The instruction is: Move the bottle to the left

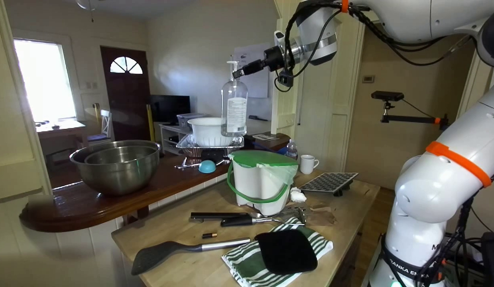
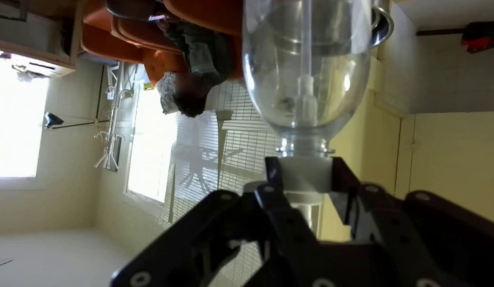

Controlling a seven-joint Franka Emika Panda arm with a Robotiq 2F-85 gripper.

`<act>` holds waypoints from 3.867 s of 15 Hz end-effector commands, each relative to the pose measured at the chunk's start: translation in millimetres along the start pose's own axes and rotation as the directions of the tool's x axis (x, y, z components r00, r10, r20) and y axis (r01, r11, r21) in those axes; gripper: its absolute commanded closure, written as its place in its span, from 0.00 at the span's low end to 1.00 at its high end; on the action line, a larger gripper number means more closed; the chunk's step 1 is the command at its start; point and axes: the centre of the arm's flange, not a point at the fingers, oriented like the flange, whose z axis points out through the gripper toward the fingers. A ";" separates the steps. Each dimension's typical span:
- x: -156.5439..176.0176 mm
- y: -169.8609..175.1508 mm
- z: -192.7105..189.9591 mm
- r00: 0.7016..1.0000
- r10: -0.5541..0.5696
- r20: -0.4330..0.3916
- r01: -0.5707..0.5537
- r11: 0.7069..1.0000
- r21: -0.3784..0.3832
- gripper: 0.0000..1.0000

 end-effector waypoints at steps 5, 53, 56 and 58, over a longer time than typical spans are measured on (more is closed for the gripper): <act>14.7 15.9 28.4 0.999 0.023 -0.040 -0.026 0.996 -0.081 0.91; -73.0 45.0 278.6 0.990 -0.008 -0.138 -0.029 0.963 -0.267 0.91; -80.8 42.1 277.7 0.990 -0.014 -0.139 -0.024 0.962 -0.272 0.91; -85.4 40.0 278.5 0.990 -0.013 -0.140 -0.026 0.961 -0.275 0.91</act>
